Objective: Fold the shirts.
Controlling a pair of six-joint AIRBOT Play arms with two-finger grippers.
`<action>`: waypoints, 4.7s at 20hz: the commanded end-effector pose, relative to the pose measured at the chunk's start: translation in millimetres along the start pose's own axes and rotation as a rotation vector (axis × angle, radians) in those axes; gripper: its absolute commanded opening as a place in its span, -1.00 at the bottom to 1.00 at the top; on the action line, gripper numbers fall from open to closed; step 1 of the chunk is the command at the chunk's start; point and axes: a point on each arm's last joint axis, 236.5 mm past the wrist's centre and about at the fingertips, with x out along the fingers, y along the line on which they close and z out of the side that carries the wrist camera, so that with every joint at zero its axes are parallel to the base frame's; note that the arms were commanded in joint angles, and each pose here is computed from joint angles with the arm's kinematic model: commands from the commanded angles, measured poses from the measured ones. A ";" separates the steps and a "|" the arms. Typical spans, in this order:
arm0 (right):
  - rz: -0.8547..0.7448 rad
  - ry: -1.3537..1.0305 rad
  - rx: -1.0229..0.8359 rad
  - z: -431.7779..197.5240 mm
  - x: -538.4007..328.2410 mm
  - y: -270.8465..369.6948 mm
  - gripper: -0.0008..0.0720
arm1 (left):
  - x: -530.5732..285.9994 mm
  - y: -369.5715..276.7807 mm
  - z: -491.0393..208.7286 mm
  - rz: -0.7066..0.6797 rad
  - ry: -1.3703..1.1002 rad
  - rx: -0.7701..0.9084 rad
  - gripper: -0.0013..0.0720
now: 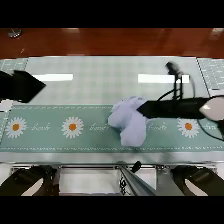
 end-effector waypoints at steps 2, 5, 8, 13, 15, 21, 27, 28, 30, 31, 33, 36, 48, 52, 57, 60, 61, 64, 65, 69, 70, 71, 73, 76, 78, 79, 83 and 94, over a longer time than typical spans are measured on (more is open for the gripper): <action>-0.180 0.096 -0.042 -46.4 44.4 -61.0 -0.63 | 62.0 -17.9 -34.3 -0.099 0.105 -0.069 0.92; -0.252 0.028 -0.165 -17.5 26.3 -66.4 0.16 | 110.7 -48.2 -42.7 -0.246 0.074 -0.167 0.92; -0.440 -0.060 -0.280 19.9 -18.2 -88.3 0.50 | 166.6 -51.3 -100.3 -0.241 0.231 -0.208 0.92; -0.551 -0.148 -0.141 37.0 -74.1 -128.3 0.53 | 221.2 -78.5 -167.2 -0.363 0.419 -0.386 0.92; -0.602 -0.128 -0.088 33.2 -88.4 -154.8 0.52 | 233.6 -83.1 -173.5 -0.385 0.440 -0.408 0.92; -0.584 -0.152 0.061 31.1 -110.1 -188.9 0.51 | 269.1 -120.2 -171.0 -0.573 0.472 -0.534 0.92; -0.576 -0.156 0.102 28.6 -114.6 -195.3 0.51 | 296.3 -126.9 -177.5 -0.605 0.505 -0.621 0.90; -0.576 -0.154 0.103 28.0 -114.5 -195.2 0.51 | 299.1 -129.9 -180.8 -0.606 0.523 -0.618 0.90; -0.576 -0.150 0.104 27.2 -114.4 -195.3 0.51 | 302.8 -142.4 -179.0 -0.623 0.537 -0.596 0.67; -0.576 -0.151 0.104 27.2 -114.4 -195.3 0.51 | 304.0 -151.0 -175.9 -0.636 0.538 -0.575 0.60; -0.576 -0.150 0.105 27.1 -114.4 -195.3 0.51 | 306.7 -169.6 -168.0 -0.662 0.534 -0.524 0.08; -0.590 -0.144 0.100 25.4 -115.5 -198.3 0.46 | 311.0 -186.7 -159.8 -0.694 0.530 -0.473 -0.92; -0.071 -0.027 0.439 -79.0 23.2 -167.5 0.53 | 252.2 -208.9 -153.2 -0.862 0.570 -0.303 -0.92; 0.135 -0.130 0.501 -46.8 42.0 -143.6 0.53 | 245.5 -211.3 -156.1 -0.876 0.601 -0.315 -0.92; 0.134 -0.124 0.648 -48.1 63.4 -163.4 0.01 | 246.9 -210.7 -155.0 -0.871 0.596 -0.318 -0.92; 0.112 -0.112 0.681 -53.0 70.9 -173.0 -0.90 | 251.3 -208.7 -148.0 -0.853 0.559 -0.324 -0.92; 0.108 -0.122 0.662 -51.3 70.2 -174.1 -0.90 | 250.4 -208.3 -144.0 -0.853 0.545 -0.323 -0.92; 0.155 -0.166 0.531 -31.2 53.5 -154.9 -0.90 | 237.2 -201.0 -113.4 -0.854 0.435 -0.319 -0.92; 0.192 -0.197 0.465 -16.1 40.2 -139.8 -0.90 | 226.7 -195.4 -91.8 -0.851 0.353 -0.317 -0.92; 0.266 -0.338 0.121 44.6 -55.4 -60.7 -0.90 | 132.4 -167.5 4.4 -0.897 0.012 -0.302 -0.92; 0.184 -0.369 0.049 52.4 -83.4 -56.4 -0.91 | 96.7 -159.7 28.5 -0.908 -0.100 -0.274 -0.92; 0.079 -0.407 -0.001 59.7 -111.3 -58.8 -0.90 | 60.3 -153.3 48.1 -0.915 -0.206 -0.241 -0.92; -0.125 -0.521 -0.084 75.8 -177.4 -58.0 -0.90 | -14.6 -140.4 80.0 -0.911 -0.423 -0.180 -0.92; -0.251 -0.720 -0.221 100.8 -267.4 -13.2 -0.91 | -114.0 -124.6 108.4 -0.883 -0.705 -0.147 -0.92; -0.292 -0.835 -0.292 110.8 -317.4 19.6 -0.90 | -166.2 -120.8 113.0 -0.852 -0.838 -0.088 -0.92; -0.301 -0.896 -0.315 113.9 -339.9 35.5 -0.91 | -188.0 -120.6 113.5 -0.832 -0.891 -0.055 -0.92; -0.350 -1.072 -0.418 106.5 -412.1 91.3 -0.90 | -260.8 -123.0 110.3 -0.691 -1.074 0.114 -0.92; -0.428 -0.409 -0.169 41.9 -328.6 11.9 -0.90 | -168.1 5.9 73.8 0.017 -0.636 0.038 -0.92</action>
